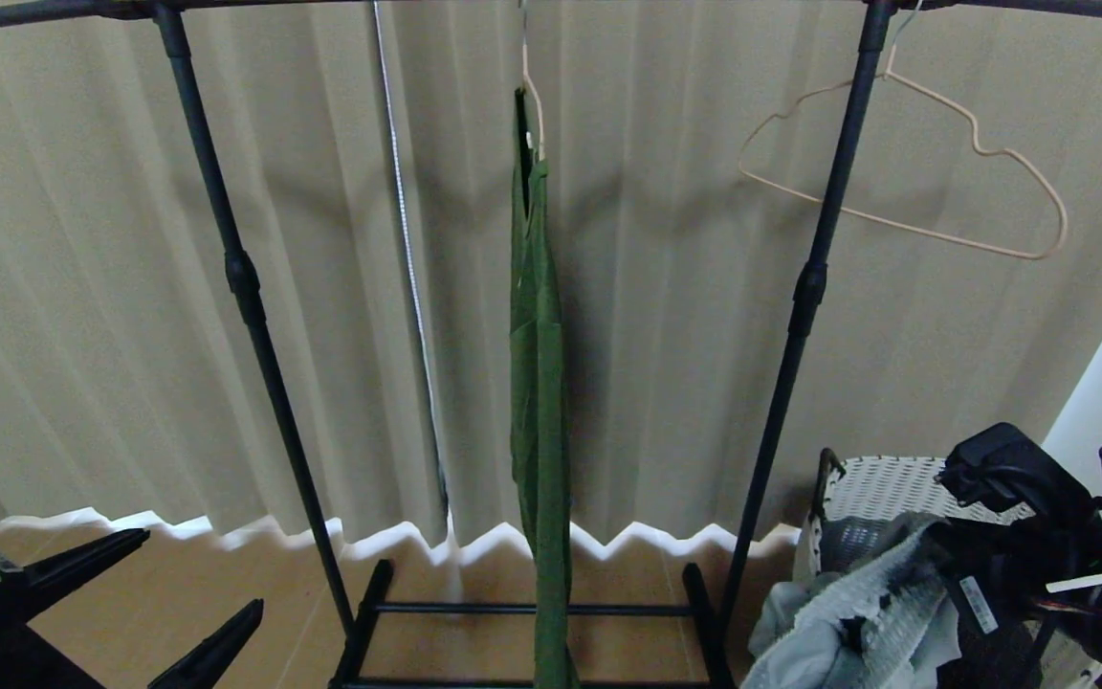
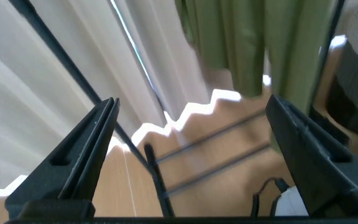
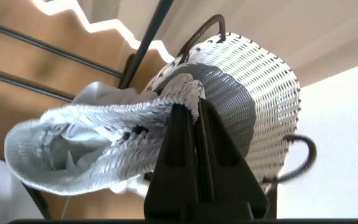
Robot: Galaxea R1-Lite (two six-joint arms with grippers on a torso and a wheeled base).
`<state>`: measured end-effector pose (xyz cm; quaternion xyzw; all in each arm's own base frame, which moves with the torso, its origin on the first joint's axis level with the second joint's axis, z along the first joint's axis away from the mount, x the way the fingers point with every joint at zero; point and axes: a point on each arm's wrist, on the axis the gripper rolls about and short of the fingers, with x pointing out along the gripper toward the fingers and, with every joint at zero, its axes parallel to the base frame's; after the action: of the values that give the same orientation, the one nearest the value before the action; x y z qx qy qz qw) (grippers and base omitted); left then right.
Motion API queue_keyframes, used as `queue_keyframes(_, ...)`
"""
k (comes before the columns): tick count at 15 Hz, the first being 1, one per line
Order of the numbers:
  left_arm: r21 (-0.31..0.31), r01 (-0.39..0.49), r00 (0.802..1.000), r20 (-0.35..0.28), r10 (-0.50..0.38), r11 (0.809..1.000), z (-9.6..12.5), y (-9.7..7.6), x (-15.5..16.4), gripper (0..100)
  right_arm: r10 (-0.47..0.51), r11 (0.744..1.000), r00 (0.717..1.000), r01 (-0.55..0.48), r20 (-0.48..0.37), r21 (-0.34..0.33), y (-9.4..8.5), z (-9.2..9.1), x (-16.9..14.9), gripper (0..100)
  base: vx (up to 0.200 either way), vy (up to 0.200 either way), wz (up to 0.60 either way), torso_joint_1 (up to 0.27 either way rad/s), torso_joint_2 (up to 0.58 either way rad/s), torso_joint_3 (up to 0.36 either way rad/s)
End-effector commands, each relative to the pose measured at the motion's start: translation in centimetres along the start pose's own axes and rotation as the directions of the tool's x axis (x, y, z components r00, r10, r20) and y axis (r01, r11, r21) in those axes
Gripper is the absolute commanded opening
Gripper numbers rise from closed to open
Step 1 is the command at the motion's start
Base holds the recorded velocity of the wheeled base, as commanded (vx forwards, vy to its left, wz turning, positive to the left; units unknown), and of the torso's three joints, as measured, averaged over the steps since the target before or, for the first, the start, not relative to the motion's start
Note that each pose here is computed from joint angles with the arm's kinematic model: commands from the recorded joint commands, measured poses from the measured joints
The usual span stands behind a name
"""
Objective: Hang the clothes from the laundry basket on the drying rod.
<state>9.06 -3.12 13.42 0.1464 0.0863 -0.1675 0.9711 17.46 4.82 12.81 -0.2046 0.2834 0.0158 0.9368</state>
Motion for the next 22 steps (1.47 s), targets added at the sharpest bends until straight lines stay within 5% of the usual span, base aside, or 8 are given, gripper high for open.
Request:
queue_keyframes(1, 0.000, 0.000, 1.000, -0.001, 0.000, 1.000, 0.0, 0.0, 0.0, 100, -0.003, 1.000, 1.000, 0.003, 0.025, 0.005, -0.1, 0.0, -0.6, 0, -0.200, 0.000, 0.00, 0.002, 0.00, -0.002)
queue_keyframes(7, 0.005, 0.015, 1.000, -0.022, -0.015, 1.000, -0.6, -0.2, -0.1, 100, 0.015, 1.000, 1.000, -0.015, 0.027, -0.008, 0.2, 0.0, -0.7, 0, -0.200, 0.000, 0.00, 0.002, 0.00, 0.003)
queue_keyframes(13, 0.098, 0.234, 0.972, 0.012, -0.237, 0.967, -0.1, -2.4, 0.0, 100, 0.141, 0.989, 0.982, -0.133, 0.128, -0.066, 2.2, 2.1, -1.6, 0, 0.000, 0.000, 0.00, 0.000, 0.00, 0.000)
queue_keyframes(18, 0.129, 0.346, 0.938, -0.063, -0.340, 0.929, 3.4, -5.0, 5.9, 100, 0.285, 0.957, 0.878, -0.285, 0.384, -0.059, 2.5, 6.1, -2.8, 0, 0.000, 0.000, 0.00, 0.000, 0.00, 0.000)
queue_keyframes(20, 0.074, 0.433, 0.898, -0.118, -0.423, 0.898, 4.2, -8.2, 9.1, 100, 0.318, 0.943, 0.835, -0.328, 0.448, -0.059, 2.9, 7.3, -3.6, 0, 0.000, 0.000, 0.00, 0.000, 0.00, 0.000)
queue_keyframes(22, -0.010, 0.526, 0.845, -0.108, -0.524, 0.850, 5.9, -12.4, 11.2, 100, 0.396, 0.885, 0.750, -0.466, 0.530, -0.002, 3.9, 9.0, -5.2, 0, 0.000, 0.000, 0.00, 0.000, 0.00, 0.000)
